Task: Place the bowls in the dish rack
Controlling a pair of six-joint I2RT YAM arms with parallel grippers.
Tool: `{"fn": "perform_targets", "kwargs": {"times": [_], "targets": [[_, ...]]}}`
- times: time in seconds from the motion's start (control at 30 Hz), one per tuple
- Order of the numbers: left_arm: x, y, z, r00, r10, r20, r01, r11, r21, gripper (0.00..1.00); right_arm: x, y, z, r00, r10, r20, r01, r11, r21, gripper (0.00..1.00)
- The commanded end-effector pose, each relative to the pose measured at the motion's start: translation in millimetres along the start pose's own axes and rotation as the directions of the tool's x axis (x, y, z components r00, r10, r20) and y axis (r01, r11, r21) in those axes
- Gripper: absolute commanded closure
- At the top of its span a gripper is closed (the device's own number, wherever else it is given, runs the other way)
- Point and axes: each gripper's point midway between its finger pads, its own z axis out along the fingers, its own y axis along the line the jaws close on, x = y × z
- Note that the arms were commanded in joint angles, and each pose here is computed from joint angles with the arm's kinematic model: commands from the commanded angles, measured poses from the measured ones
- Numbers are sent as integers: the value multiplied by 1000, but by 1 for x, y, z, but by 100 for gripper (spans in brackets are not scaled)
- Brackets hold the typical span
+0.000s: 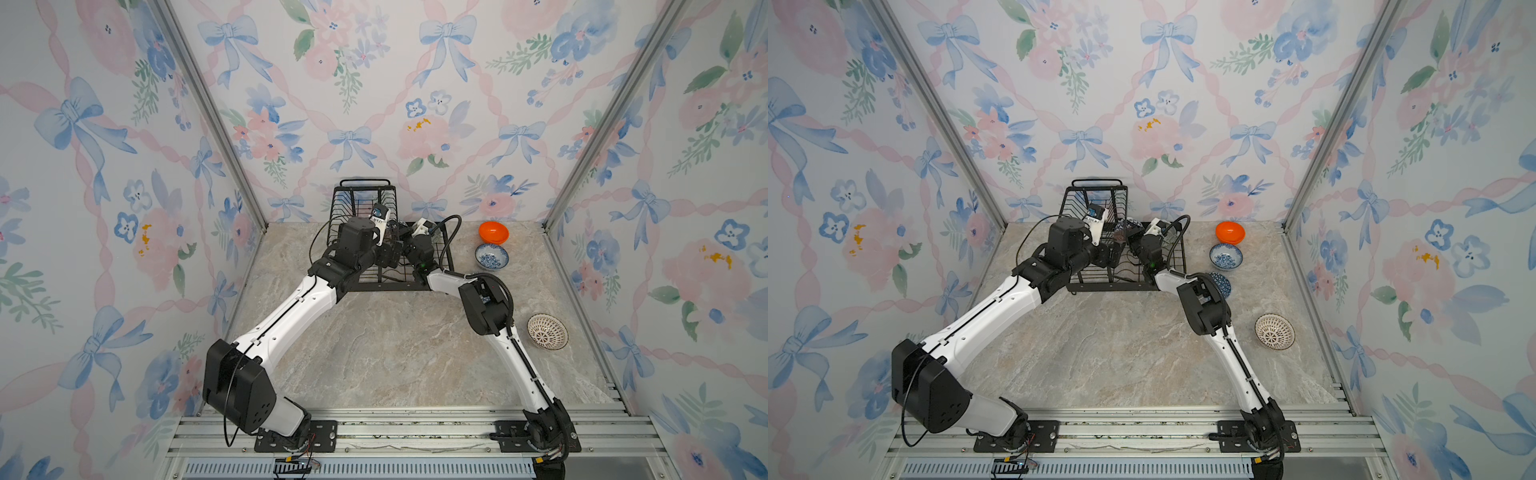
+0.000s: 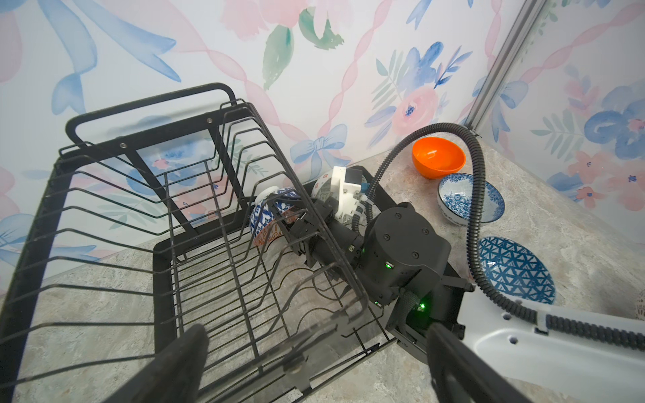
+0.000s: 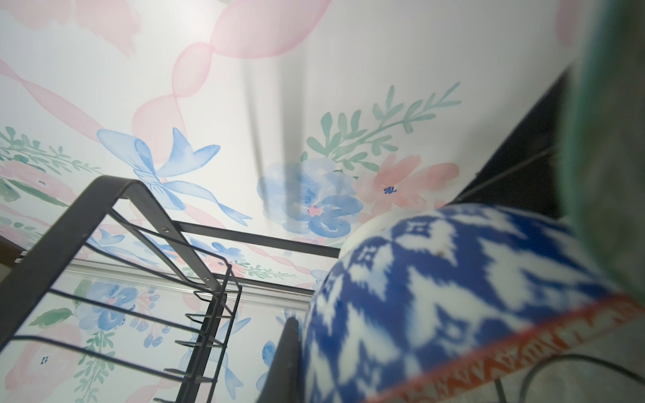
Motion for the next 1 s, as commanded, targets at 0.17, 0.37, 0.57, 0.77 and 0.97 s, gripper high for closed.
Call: {"fn": "perform_targets", "kwargs": {"times": [0.17,0.37,0.57,0.77,0.97], "targets": [[10,1,7,999,-22,-30,22,1000,6,2,19,-10,-3,998,-55,-35,55,998,-3,99],[13,2,5,999,-25,-33,25,1000,7,2,27,-16,-4,996,-75,-52,75,997,14,97],[15,3,3,999,-21,-35,22,1000,6,2,34,-23,-4,994,-84,-64,86,996,22,96],[17,3,3,999,-24,-35,24,1000,9,2,36,-26,-4,993,-94,-66,96,995,25,93],[17,3,5,999,-26,-34,26,1000,10,2,35,-26,-3,994,-94,-63,96,995,28,93]]}}
